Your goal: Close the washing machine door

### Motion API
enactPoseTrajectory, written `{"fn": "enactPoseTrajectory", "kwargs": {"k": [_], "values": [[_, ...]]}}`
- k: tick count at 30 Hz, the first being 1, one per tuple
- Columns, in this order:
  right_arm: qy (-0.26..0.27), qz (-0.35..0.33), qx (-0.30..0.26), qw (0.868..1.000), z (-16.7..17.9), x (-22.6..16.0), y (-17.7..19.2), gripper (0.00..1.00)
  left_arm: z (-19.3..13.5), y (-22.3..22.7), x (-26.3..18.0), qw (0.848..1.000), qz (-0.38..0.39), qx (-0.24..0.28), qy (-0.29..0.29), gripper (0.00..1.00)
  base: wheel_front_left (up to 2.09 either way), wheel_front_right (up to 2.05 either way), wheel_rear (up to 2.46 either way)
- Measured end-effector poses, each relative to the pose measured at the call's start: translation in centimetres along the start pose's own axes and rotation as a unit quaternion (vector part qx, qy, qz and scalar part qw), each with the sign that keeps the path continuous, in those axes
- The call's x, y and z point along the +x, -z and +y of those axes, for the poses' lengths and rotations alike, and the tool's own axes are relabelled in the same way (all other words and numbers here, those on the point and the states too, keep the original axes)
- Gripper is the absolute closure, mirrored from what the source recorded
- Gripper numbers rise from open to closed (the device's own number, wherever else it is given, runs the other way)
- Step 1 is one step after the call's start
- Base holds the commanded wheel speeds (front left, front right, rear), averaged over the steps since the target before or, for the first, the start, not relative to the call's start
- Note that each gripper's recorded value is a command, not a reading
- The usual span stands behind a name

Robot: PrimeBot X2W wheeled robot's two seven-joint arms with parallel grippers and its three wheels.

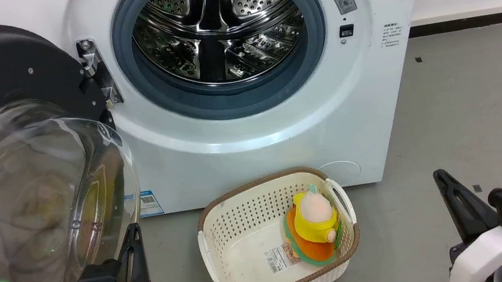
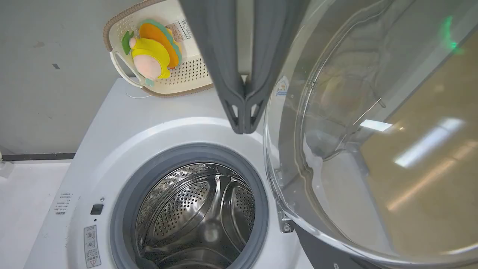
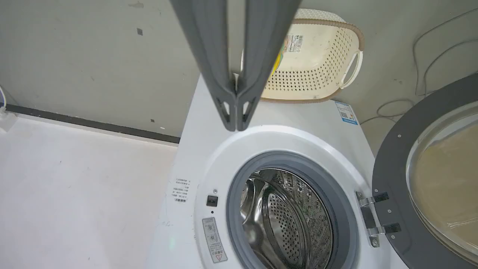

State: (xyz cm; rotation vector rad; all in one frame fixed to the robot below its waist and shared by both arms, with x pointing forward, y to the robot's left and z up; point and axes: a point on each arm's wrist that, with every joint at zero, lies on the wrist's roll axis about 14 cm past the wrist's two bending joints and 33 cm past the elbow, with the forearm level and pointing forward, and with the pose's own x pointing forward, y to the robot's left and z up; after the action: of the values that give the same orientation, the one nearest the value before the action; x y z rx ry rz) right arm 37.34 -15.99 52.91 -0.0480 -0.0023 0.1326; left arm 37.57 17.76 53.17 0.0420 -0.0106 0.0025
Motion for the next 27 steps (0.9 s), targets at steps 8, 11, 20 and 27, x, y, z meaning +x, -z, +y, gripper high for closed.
{"fn": "enactPoseTrajectory", "kwargs": {"k": [8, 11, 20, 27], "values": [[0.000, 0.000, 0.000, 1.000, 0.00, 0.00, 0.01, 1.00, 0.00, 0.01, 0.00, 1.000, 0.000, 0.003, 0.000, 1.00, 0.00, 0.00, 0.00], [0.000, 0.000, 0.000, 1.000, 0.01, 0.00, 0.00, 1.00, 0.00, 0.00, 0.00, 1.000, 0.000, 0.003, 0.000, 1.00, 0.00, 0.00, 0.00], [0.000, 0.000, 0.000, 1.000, 0.01, 0.00, 0.00, 0.00, 0.00, 0.00, 0.00, 1.000, 0.000, 0.003, 0.000, 0.00, 0.00, 0.00, 0.00], [0.000, 0.000, 0.001, 1.000, -0.03, 0.00, 0.04, 0.00, -0.08, 0.06, 0.01, 1.000, 0.001, 0.003, 0.001, 0.00, 0.00, 0.00, 0.00]]}}
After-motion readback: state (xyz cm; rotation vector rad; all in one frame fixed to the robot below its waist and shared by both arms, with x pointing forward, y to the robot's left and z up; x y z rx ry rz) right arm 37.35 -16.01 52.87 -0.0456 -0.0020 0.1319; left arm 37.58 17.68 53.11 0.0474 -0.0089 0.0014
